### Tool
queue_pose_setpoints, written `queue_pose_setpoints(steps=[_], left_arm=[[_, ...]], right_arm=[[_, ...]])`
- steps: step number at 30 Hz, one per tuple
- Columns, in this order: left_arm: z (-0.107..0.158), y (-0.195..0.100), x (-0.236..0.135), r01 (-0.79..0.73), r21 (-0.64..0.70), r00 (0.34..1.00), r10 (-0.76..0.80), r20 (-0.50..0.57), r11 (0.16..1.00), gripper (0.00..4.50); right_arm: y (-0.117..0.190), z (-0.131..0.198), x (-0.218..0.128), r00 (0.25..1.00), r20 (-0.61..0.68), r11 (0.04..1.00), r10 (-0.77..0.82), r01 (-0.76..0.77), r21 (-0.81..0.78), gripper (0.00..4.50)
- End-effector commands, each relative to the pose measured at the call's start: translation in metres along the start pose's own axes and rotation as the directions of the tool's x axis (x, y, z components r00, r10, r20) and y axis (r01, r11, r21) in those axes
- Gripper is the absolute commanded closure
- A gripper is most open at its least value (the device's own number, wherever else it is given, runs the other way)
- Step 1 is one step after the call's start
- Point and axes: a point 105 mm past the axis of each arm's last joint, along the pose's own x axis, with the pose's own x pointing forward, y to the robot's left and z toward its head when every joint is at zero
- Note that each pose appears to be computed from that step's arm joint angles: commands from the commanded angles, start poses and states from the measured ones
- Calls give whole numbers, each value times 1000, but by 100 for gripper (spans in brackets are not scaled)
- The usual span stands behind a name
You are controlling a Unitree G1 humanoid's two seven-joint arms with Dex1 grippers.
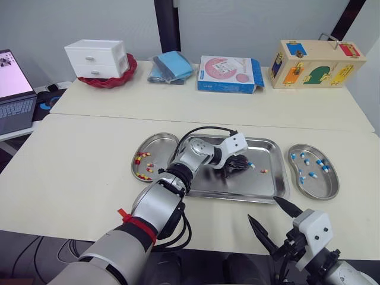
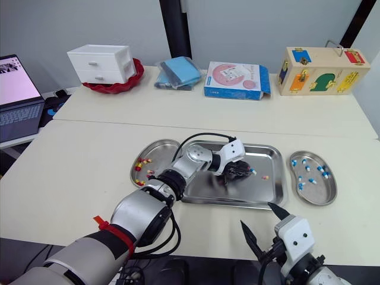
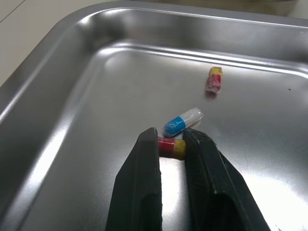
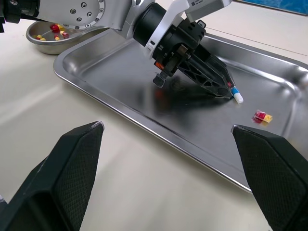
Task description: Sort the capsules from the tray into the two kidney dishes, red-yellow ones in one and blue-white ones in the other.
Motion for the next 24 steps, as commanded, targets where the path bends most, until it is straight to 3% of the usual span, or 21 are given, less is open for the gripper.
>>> queue_pose_setpoints(steps=[1, 10, 14, 24], left_arm=[[3, 9, -10, -20, 24, 1000, 20, 9, 1000, 409], [23, 30, -44, -63, 61, 993, 57, 102, 996, 409], [26, 32, -101, -86, 19, 984, 82, 156, 996, 409], [1, -5, -212, -348, -179, 933, 358, 27, 920, 409]], right_arm=[[-1, 12, -1, 999, 41, 1000, 5, -3, -29, 0], [-4, 5, 0, 999, 16, 996, 43, -41, -76, 0], [-7, -2, 8, 991, 11, 983, 135, -133, -125, 0], [-2, 5, 42, 928, 96, 923, 360, -339, -182, 0]])
